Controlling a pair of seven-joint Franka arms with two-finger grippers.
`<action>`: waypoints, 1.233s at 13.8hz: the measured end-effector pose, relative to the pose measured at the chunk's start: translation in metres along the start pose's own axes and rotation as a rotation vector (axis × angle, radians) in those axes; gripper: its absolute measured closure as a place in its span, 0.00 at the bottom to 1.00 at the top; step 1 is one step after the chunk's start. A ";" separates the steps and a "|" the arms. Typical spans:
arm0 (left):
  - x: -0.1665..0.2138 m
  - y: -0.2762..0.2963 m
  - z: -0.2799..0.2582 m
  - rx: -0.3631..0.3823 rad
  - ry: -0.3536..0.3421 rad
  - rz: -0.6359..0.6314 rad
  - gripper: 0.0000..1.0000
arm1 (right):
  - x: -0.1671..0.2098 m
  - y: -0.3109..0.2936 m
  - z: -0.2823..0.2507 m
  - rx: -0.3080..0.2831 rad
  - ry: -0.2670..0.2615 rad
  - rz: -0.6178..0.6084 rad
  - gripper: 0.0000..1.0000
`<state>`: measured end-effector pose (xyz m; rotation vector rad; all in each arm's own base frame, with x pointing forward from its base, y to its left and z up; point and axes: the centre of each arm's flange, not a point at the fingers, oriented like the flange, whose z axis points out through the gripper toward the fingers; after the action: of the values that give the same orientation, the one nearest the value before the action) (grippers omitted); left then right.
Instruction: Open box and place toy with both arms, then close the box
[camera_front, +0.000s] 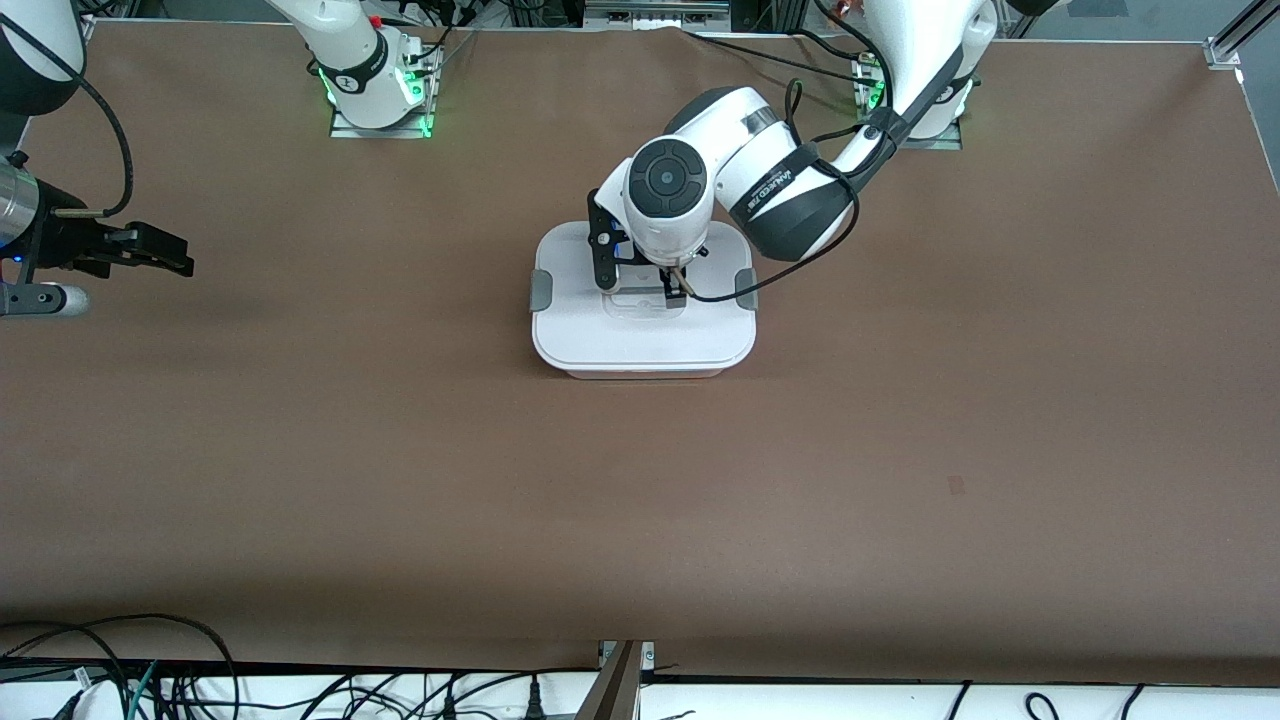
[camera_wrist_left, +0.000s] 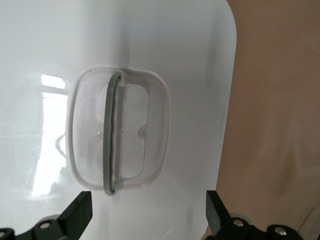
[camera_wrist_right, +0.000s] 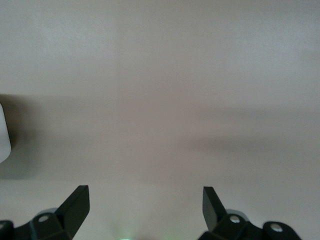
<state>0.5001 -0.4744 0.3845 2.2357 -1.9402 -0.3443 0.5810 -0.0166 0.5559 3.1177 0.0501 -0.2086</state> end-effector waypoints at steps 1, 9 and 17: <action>-0.007 0.001 -0.013 0.008 -0.005 -0.038 0.00 | 0.000 0.000 0.000 0.000 0.000 0.000 0.00; -0.130 0.013 -0.163 0.262 -0.083 -0.558 0.00 | 0.003 -0.001 0.003 0.004 -0.003 -0.002 0.00; -0.336 -0.078 -0.220 0.259 -0.016 -0.956 0.00 | 0.005 -0.002 0.003 0.004 -0.003 -0.003 0.00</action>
<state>0.5908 -0.1367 0.5978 3.1948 -0.8048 -0.2100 0.5855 -0.0144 0.5522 3.1217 0.0542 -0.2132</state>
